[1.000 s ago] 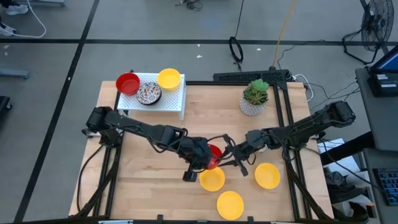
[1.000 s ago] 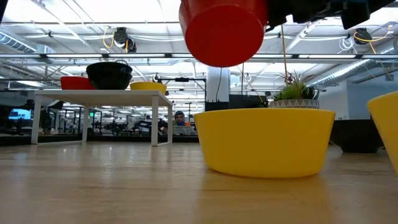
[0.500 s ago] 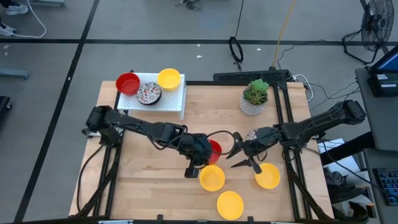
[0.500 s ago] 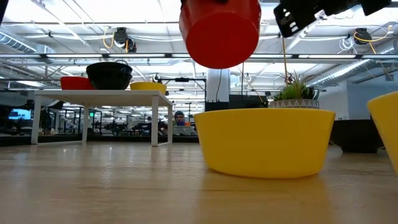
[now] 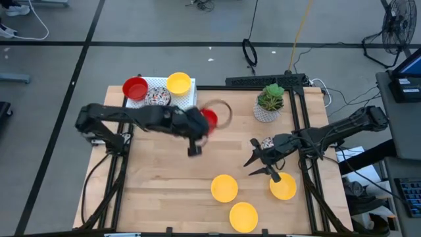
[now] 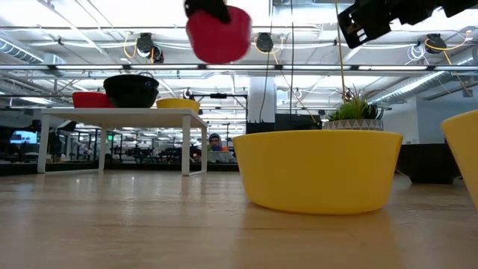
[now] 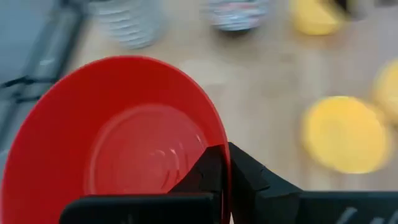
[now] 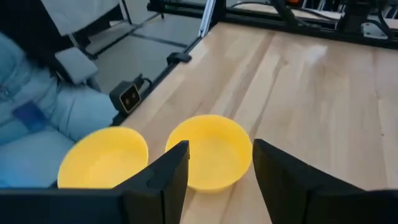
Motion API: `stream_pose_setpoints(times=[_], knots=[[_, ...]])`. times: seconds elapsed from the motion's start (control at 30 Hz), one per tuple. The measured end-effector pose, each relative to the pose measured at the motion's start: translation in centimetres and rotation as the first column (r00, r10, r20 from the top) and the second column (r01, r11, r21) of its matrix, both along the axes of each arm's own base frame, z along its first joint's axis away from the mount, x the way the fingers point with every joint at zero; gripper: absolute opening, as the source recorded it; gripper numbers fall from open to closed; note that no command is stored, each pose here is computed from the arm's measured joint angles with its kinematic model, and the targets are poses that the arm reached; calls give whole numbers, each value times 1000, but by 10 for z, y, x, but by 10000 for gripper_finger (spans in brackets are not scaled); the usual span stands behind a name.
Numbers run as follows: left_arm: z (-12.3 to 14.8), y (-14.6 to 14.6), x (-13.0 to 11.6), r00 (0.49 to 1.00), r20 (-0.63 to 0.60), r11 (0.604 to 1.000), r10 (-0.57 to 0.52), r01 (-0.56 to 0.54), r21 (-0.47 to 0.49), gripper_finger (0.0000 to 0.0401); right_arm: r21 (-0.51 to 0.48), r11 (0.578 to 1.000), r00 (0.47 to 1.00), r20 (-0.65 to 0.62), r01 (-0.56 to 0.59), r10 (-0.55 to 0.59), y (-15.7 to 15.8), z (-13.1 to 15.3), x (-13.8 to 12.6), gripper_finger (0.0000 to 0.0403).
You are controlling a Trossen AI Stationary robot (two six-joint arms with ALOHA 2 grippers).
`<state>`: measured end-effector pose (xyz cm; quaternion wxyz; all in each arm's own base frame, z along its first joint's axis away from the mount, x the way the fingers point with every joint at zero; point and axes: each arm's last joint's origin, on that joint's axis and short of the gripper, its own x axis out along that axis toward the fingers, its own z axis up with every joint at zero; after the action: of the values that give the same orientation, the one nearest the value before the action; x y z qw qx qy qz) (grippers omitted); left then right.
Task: Pick & Place Mini bowls
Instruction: Stack the red bowl on top of the red bowl on the shelf
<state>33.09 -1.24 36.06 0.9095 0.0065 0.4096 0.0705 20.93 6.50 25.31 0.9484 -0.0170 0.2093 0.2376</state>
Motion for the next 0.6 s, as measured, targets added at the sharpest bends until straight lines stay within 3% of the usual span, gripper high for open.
stream_pose_setpoints(times=[0.13, 0.23, 0.43, 0.6], knots=[[24, 24, -35, 981, 15, 978, 194, -195, 76, 15, -42, 999, 999, 39, -16, 17, 0, 1, 1, 164], [35, 42, -64, 934, 10, 926, 358, -356, 126, 24, -79, 996, 996, 81, -30, 37, -1, 3, 2, 164], [42, 82, -117, 747, -75, 747, 661, -646, 157, 6, -144, 988, 984, 163, -47, 71, -1, 7, 3, 164], [38, 114, -142, 571, -157, 592, 806, -786, 180, 20, -184, 982, 976, 199, -46, 83, -3, 9, 5, 164]])
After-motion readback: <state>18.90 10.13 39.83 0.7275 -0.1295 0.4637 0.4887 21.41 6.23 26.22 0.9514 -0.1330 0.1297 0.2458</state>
